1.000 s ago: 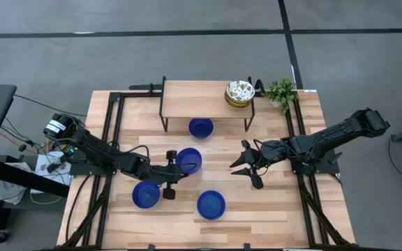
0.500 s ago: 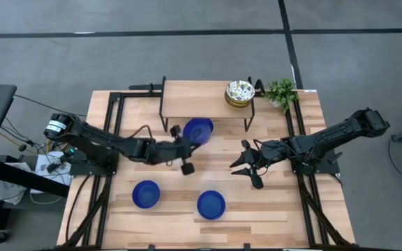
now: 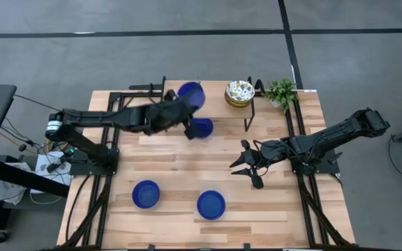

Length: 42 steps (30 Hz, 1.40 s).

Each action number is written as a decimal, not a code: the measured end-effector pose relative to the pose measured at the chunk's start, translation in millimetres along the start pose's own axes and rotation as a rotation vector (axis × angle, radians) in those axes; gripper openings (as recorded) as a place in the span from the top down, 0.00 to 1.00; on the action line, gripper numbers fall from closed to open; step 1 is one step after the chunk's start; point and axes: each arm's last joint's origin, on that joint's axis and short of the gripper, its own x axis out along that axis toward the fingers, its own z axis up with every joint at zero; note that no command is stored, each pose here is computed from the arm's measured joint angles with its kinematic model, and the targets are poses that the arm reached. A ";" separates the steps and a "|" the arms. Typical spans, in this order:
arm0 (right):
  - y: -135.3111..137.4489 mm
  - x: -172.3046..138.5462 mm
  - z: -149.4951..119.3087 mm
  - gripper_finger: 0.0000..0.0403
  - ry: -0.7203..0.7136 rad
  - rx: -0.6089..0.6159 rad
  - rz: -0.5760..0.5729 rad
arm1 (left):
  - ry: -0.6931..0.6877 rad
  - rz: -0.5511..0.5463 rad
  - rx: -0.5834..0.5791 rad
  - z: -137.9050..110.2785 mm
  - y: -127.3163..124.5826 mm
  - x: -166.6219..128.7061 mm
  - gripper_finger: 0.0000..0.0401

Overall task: Pick & Place Mini bowls
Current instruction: Put the blue bowl on the shelf

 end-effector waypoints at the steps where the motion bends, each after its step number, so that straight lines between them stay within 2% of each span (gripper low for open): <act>1: 0.0 0.0 0.2 0.72 -0.001 -0.001 0.000 | 0.010 0.016 -0.006 1.3 5.8 1.7 0.97; 7: 0.0 0.0 0.2 0.72 -0.001 -0.002 0.000 | 0.064 -0.026 -0.068 -2.6 31.7 18.3 0.97; 11: 0.0 -0.1 0.2 0.72 -0.001 -0.002 0.000 | 0.144 0.002 -0.062 -14.1 40.5 37.0 0.97; 23: 0.0 -0.1 0.2 0.72 -0.001 -0.002 0.000 | 0.306 0.054 -0.002 -48.2 39.0 89.6 0.96; 33: 0.0 -0.1 0.2 0.72 -0.001 -0.002 0.000 | 0.294 0.016 -0.002 -44.5 39.2 84.1 0.95; 42: 0.0 -0.1 0.2 0.72 -0.001 -0.002 0.000 | 0.302 0.013 0.000 -45.3 39.0 84.0 0.80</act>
